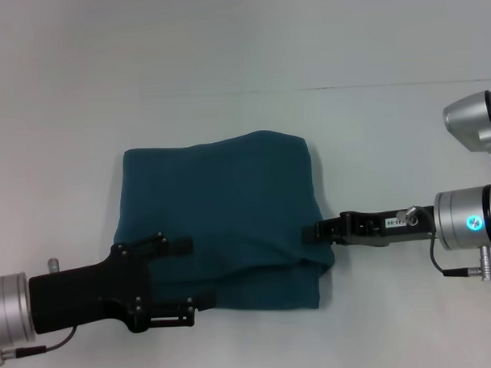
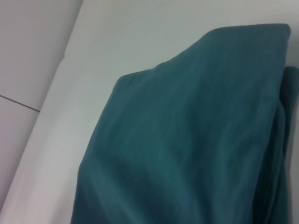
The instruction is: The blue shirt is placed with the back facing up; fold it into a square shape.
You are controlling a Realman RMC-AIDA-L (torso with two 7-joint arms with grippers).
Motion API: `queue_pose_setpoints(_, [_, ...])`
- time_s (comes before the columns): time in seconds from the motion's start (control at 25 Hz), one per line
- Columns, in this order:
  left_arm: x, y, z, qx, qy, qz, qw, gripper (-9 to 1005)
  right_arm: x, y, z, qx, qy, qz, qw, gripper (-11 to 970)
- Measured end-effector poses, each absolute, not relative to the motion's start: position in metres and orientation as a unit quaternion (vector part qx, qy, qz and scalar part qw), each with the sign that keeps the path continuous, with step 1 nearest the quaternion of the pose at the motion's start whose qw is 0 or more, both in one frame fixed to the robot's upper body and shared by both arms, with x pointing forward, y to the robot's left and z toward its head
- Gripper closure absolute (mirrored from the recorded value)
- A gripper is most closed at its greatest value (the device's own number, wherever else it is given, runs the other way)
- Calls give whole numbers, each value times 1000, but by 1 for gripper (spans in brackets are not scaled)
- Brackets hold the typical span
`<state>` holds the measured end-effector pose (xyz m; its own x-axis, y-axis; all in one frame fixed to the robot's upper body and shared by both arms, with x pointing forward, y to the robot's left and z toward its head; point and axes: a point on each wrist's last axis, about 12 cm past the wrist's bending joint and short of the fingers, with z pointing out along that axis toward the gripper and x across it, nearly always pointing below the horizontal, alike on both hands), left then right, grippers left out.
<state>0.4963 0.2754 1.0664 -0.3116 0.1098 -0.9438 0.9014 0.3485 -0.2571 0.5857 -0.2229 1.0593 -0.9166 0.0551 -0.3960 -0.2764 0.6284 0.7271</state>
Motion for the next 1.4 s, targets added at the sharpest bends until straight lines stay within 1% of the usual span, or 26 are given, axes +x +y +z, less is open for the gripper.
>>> queue_pose_setpoints(0.12, [497,276,1067,369,684,-434,456,47,585,-222,1060,-68,880,428,193,497])
queue_pose_setpoints(0.32, [497,276,1066,369,685,-432,456,47,585,-223,1061,-71,879,431,194,705])
queue_pose_setpoints(0.56, [497,276,1066,368,686,-432,456,47,585,-224,1070,-89,868,446,198,939])
queue_pose_setpoints(0.84, [498,278,1067,360,688,-433,458,47,584,-225,1083,-111,848,475,207,938])
queue_pose_setpoints(1.2, [499,282,1069,344,689,-434,466,47,591,-227,1098,-130,842,475,222,936])
queue_pose_setpoints(1.4, [499,283,1070,336,689,-435,472,48,596,-225,1111,-149,834,479,229,935])
